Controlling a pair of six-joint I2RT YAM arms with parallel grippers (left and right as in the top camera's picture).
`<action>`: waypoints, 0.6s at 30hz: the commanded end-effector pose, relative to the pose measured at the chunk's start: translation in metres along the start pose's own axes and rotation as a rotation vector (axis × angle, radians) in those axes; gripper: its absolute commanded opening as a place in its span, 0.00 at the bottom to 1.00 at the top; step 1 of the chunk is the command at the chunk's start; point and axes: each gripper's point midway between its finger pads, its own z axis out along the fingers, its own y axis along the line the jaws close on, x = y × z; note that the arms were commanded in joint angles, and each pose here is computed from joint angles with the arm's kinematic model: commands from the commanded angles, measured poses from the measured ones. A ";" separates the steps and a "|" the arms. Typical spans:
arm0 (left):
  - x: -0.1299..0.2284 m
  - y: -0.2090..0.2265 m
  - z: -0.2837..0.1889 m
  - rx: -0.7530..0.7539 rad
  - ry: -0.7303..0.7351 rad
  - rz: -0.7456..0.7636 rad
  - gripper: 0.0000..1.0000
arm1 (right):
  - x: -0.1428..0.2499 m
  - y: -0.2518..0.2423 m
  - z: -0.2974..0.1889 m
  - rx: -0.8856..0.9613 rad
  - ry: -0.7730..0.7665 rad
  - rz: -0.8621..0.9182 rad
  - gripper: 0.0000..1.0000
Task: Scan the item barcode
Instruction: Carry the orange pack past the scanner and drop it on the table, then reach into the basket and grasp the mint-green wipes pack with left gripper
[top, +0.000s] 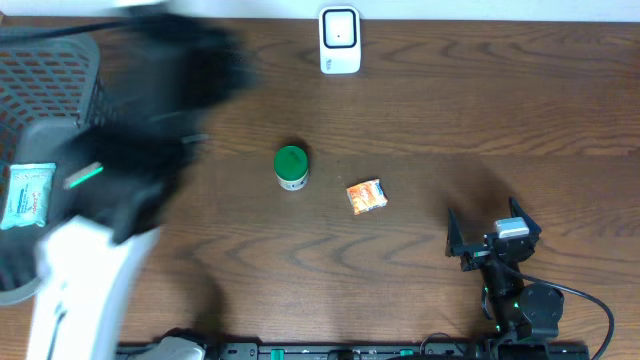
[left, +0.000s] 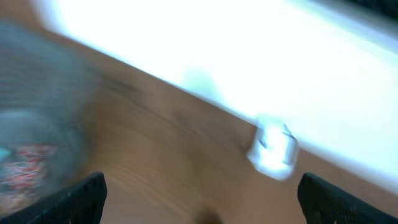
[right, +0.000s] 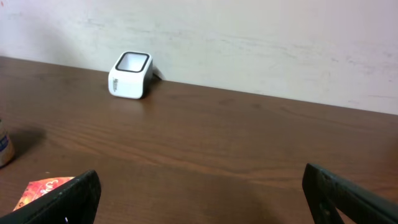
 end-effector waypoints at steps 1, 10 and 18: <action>-0.029 0.092 -0.009 -0.261 -0.092 -0.193 0.98 | 0.002 0.002 0.000 -0.005 0.003 0.011 0.99; 0.005 0.250 0.002 -0.657 0.049 -0.525 0.94 | 0.002 0.002 0.000 -0.005 0.003 0.011 0.99; 0.069 0.318 0.073 -0.620 0.167 -0.708 0.94 | 0.002 0.002 0.000 -0.005 0.003 0.011 0.99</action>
